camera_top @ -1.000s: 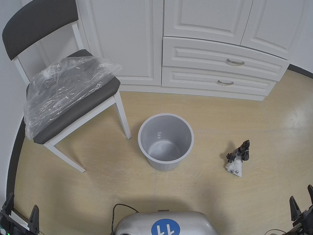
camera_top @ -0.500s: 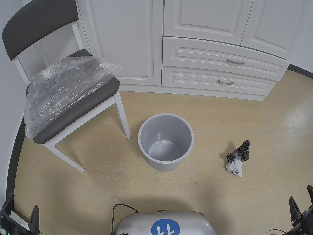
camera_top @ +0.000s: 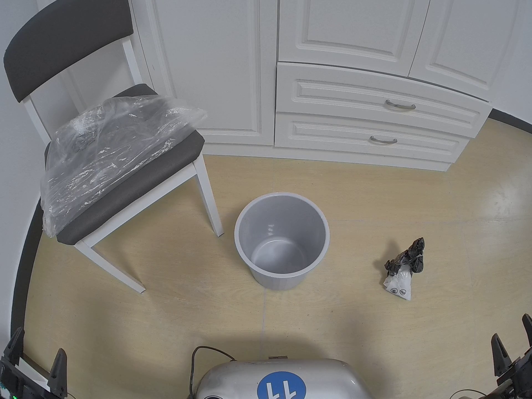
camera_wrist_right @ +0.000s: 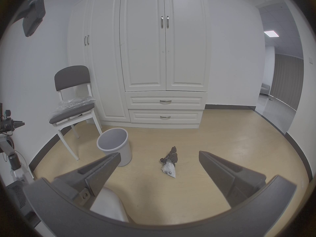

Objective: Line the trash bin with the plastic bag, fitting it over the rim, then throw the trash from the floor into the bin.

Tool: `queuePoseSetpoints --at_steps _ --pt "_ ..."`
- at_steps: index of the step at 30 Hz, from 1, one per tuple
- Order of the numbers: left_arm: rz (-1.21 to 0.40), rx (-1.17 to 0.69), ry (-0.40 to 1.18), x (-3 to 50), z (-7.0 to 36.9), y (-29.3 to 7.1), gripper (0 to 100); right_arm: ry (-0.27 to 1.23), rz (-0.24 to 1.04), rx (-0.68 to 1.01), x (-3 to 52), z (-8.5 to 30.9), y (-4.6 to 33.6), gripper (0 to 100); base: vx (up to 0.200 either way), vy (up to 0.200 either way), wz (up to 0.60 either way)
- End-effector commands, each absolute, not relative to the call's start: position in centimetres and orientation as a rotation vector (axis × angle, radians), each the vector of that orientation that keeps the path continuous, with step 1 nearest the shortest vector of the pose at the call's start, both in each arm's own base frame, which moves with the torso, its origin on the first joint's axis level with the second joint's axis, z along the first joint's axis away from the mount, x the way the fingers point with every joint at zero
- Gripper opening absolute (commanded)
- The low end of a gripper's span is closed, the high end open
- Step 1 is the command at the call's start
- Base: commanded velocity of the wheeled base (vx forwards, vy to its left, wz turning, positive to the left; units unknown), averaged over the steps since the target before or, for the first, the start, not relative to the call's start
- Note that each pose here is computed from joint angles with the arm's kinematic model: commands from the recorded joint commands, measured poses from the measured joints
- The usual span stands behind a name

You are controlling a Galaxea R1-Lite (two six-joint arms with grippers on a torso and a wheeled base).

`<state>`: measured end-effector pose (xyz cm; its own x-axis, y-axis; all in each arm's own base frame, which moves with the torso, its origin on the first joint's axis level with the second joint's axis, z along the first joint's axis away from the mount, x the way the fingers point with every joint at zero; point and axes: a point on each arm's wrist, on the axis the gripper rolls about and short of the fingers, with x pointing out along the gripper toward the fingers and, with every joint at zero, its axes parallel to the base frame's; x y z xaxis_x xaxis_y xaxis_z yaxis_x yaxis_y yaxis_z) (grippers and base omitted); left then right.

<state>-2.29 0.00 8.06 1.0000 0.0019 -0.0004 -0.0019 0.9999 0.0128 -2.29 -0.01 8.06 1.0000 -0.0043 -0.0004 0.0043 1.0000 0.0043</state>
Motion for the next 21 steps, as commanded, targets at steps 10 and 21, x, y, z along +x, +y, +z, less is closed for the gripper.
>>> queuePoseSetpoints --at_steps 10,21 --pt "0.012 -0.011 0.000 -2.28 7.55 0.03 100 0.002 -0.005 0.005 -2.28 7.53 -0.01 100 0.000 0.000 0.00" --pt "-0.035 0.064 -0.004 -2.28 7.58 -0.09 100 0.002 -0.005 0.005 -2.28 7.53 -0.01 100 0.000 0.000 0.00"
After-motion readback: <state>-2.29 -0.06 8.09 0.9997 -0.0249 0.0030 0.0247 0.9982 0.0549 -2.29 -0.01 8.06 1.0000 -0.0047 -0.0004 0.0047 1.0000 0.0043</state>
